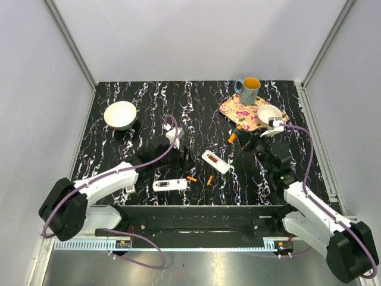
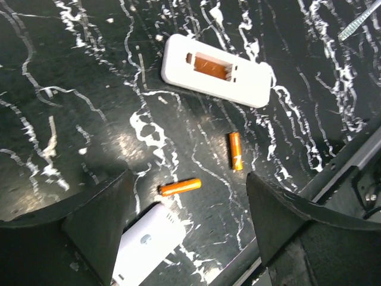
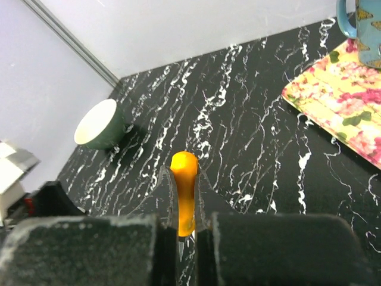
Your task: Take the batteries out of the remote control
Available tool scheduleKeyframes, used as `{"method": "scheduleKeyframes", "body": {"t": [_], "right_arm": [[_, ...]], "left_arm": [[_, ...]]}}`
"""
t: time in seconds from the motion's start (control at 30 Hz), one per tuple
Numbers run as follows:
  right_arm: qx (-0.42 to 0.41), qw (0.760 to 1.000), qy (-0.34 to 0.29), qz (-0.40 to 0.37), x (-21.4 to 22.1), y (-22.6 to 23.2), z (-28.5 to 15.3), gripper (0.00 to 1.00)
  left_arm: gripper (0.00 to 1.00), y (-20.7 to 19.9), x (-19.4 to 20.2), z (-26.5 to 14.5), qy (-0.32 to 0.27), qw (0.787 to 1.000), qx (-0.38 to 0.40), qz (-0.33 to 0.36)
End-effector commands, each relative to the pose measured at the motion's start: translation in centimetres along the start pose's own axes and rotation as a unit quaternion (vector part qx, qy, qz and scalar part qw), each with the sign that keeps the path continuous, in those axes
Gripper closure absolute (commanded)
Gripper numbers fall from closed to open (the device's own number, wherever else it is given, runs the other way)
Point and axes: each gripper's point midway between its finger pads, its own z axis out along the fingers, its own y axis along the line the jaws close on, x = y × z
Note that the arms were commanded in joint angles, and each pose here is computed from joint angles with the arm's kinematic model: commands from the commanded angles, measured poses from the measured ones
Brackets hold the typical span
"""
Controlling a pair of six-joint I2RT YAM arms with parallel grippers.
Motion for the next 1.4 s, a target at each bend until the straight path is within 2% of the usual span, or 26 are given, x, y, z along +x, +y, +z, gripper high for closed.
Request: {"method": "scheduleKeyframes", "body": {"t": [0.0,0.17,0.27,0.5,0.6,0.8,1.0,1.1,1.23,1.37], "right_arm": [[0.0,1.0,0.016,-0.019,0.3,0.1,0.7,1.0],[-0.012,0.999,0.035,-0.018,1.3,0.3,1.2,1.0],[-0.014,0.999,0.041,-0.018,1.7,0.3,1.3,1.0],[-0.018,0.998,0.052,-0.021,2.3,0.3,1.4,1.0],[-0.019,0.998,0.054,-0.021,2.4,0.3,1.2,1.0],[-0.02,0.998,0.054,-0.022,2.4,0.3,1.1,1.0],[-0.02,0.998,0.054,-0.021,2.5,0.2,1.0,1.0],[-0.019,0.998,0.053,-0.023,2.5,0.2,0.8,1.0],[-0.017,0.998,0.052,-0.023,2.4,0.1,0.6,1.0],[-0.016,0.998,0.049,-0.025,2.3,0.1,0.4,1.0]], "left_arm": [[0.18,2.6,0.4,-1.9,0.006,0.997,-0.069,0.041],[0.16,2.9,0.5,-3.6,0.012,0.989,-0.121,0.088],[0.11,2.6,1.9,-3.7,0.046,0.978,-0.155,0.129],[0.1,1.6,6.3,-2.5,0.154,0.95,-0.176,0.206],[0.1,2.1,7.4,-2.1,0.183,0.94,-0.188,0.217],[0.11,3.1,8.4,-1.6,0.202,0.931,-0.205,0.225],[0.16,3.1,10.3,-0.6,0.247,0.923,-0.186,0.23],[0.25,3.0,11.1,-0.1,0.27,0.918,-0.176,0.232],[0.52,3.1,11.9,0.4,0.294,0.91,-0.171,0.236],[0.65,3.2,12.7,0.7,0.315,0.905,-0.165,0.234]]}}
